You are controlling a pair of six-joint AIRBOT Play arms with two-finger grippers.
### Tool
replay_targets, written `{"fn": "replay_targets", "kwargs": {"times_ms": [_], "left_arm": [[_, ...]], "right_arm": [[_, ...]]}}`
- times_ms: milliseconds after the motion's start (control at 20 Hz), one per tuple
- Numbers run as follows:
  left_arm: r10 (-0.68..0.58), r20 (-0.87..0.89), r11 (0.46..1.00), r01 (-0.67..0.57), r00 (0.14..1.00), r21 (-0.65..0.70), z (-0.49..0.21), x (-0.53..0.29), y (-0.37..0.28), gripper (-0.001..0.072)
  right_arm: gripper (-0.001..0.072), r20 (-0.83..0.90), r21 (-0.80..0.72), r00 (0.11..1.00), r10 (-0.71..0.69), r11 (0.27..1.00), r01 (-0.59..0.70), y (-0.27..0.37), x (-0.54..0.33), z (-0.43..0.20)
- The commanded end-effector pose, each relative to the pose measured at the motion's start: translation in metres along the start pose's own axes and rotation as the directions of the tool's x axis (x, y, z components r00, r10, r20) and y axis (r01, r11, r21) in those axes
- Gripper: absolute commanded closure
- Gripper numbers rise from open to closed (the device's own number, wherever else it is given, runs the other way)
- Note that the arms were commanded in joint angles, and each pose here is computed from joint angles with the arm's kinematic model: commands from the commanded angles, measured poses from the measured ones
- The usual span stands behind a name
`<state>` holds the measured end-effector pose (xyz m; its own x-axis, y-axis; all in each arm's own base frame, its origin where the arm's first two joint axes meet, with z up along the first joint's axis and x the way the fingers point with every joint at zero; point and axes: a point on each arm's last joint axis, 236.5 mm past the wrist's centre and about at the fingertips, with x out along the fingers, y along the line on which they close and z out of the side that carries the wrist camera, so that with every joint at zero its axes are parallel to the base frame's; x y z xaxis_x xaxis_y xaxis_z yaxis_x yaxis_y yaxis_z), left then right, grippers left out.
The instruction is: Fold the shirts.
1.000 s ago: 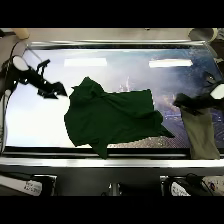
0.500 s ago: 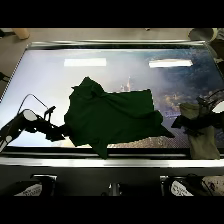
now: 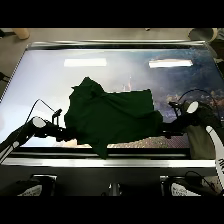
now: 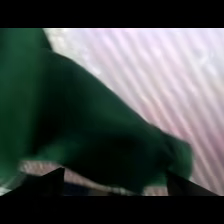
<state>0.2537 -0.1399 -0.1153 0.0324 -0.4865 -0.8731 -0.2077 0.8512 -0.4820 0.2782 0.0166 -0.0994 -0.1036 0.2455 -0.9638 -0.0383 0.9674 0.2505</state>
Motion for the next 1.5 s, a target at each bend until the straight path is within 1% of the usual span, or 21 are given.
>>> {"fn": "replay_targets", "kwargs": {"times_ms": [0,50,100,150,250,300,400,450,500,600,650,700,750,800,850,950,1150,1200,1300,1350,1450], "left_arm": [[-0.023,0.061,0.999,0.020,0.998,0.044,0.013,-0.011,-0.013,0.0672],[-0.034,0.089,0.997,0.028,0.995,0.071,0.019,-0.019,-0.020,0.0673],[-0.042,0.119,0.995,0.030,0.992,0.095,0.026,-0.028,-0.026,0.0673],[-0.048,0.154,0.992,0.028,0.987,0.126,0.034,-0.040,-0.034,0.0674],[-0.056,0.252,0.973,-0.004,0.966,0.230,0.054,-0.081,-0.055,0.0677],[-0.064,0.319,0.956,-0.033,0.946,0.291,0.066,-0.111,-0.071,0.0678],[-0.117,0.516,0.903,-0.125,0.848,0.411,0.088,-0.203,-0.115,0.0678],[-0.166,0.626,0.873,-0.181,0.762,0.452,0.092,-0.263,-0.141,0.0678],[-0.224,0.736,0.854,-0.235,0.639,0.464,0.088,-0.336,-0.169,0.0678],[-0.333,0.882,0.840,-0.321,0.332,0.438,0.045,-0.486,-0.209,0.0677],[-0.384,0.908,0.840,-0.346,0.167,0.419,0.008,-0.554,-0.223,0.0677],[-0.427,0.903,0.836,-0.363,0.038,0.411,-0.030,-0.604,-0.232,0.0677],[-0.472,0.879,0.826,-0.380,-0.065,0.416,-0.070,-0.641,-0.240,0.0677],[-0.508,0.852,0.818,-0.381,-0.127,0.431,-0.099,-0.663,-0.245,0.0677],[-0.530,0.833,0.816,-0.363,-0.160,0.450,-0.121,-0.674,-0.248,0.0677],[-0.526,0.839,0.820,-0.345,-0.142,0.456,-0.129,-0.670,-0.244,0.0677],[-0.432,0.902,0.842,-0.352,0.015,0.409,-0.090,-0.633,-0.229,0.0677],[-0.407,0.913,0.846,-0.358,0.044,0.394,-0.076,-0.626,-0.226,0.0677],[-0.295,0.947,0.857,-0.404,0.122,0.319,-0.038,-0.606,-0.208,0.0677],[-0.202,0.960,0.866,-0.422,0.193,0.267,-0.009,-0.585,-0.191,0.0676],[-0.029,0.921,0.868,-0.447,0.388,0.216,0.049,-0.517,-0.158,0.0674]], "right_arm": [[0.0008,-0.014,-0.108,0.999,-0.042,0.993,0.041,0.014,0.025,0.010],[0.0092,-0.018,-0.109,0.999,-0.032,0.994,0.029,0.019,0.029,0.011],[0.0411,-0.020,-0.108,1.000,-0.022,0.994,0.020,0.023,0.030,0.011],[0.0676,-0.022,-0.084,0.999,-0.022,0.996,0.021,0.023,0.026,0.012],[0.0689,-0.004,-0.086,1.000,-0.009,0.996,0.009,0.032,0.000,0.018],[0.0689,0.063,-0.105,0.998,-0.012,0.994,0.018,0.038,-0.026,0.031],[0.0689,0.329,-0.131,0.944,-0.007,0.990,0.053,0.060,-0.113,0.073],[0.0689,0.495,-0.149,0.869,0.001,0.985,0.084,0.075,-0.174,0.089],[0.0690,0.673,-0.161,0.740,0.010,0.978,0.132,0.092,-0.253,0.096],[0.0689,0.938,-0.117,0.347,0.016,0.955,0.273,0.121,-0.423,0.062],[0.0689,0.990,-0.049,0.138,0.006,0.951,0.307,0.129,-0.494,0.024],[0.0689,0.998,0.014,-0.064,0.006,0.952,0.306,0.137,-0.556,-0.028],[0.0689,0.983,0.041,-0.181,0.014,0.953,0.299,0.143,-0.588,-0.070],[0.0689,0.970,0.049,-0.241,0.024,0.956,0.290,0.148,-0.601,-0.101],[0.0689,0.967,0.043,-0.255,0.029,0.961,0.272,0.150,-0.602,-0.122],[0.0689,0.983,0.033,-0.182,0.012,0.969,0.244,0.147,-0.583,-0.130],[0.0689,1.000,0.031,-0.008,-0.030,0.970,0.242,0.136,-0.545,-0.104],[0.0689,0.997,0.033,0.054,-0.047,0.970,0.241,0.131,-0.531,-0.092],[0.0689,0.963,0.047,0.246,-0.110,0.968,0.245,0.114,-0.489,-0.063],[0.0689,0.908,0.060,0.388,-0.157,0.966,0.251,0.100,-0.455,-0.045],[0.0689,0.718,0.073,0.658,-0.226,0.965,0.252,0.074,-0.380,-0.013]]}}
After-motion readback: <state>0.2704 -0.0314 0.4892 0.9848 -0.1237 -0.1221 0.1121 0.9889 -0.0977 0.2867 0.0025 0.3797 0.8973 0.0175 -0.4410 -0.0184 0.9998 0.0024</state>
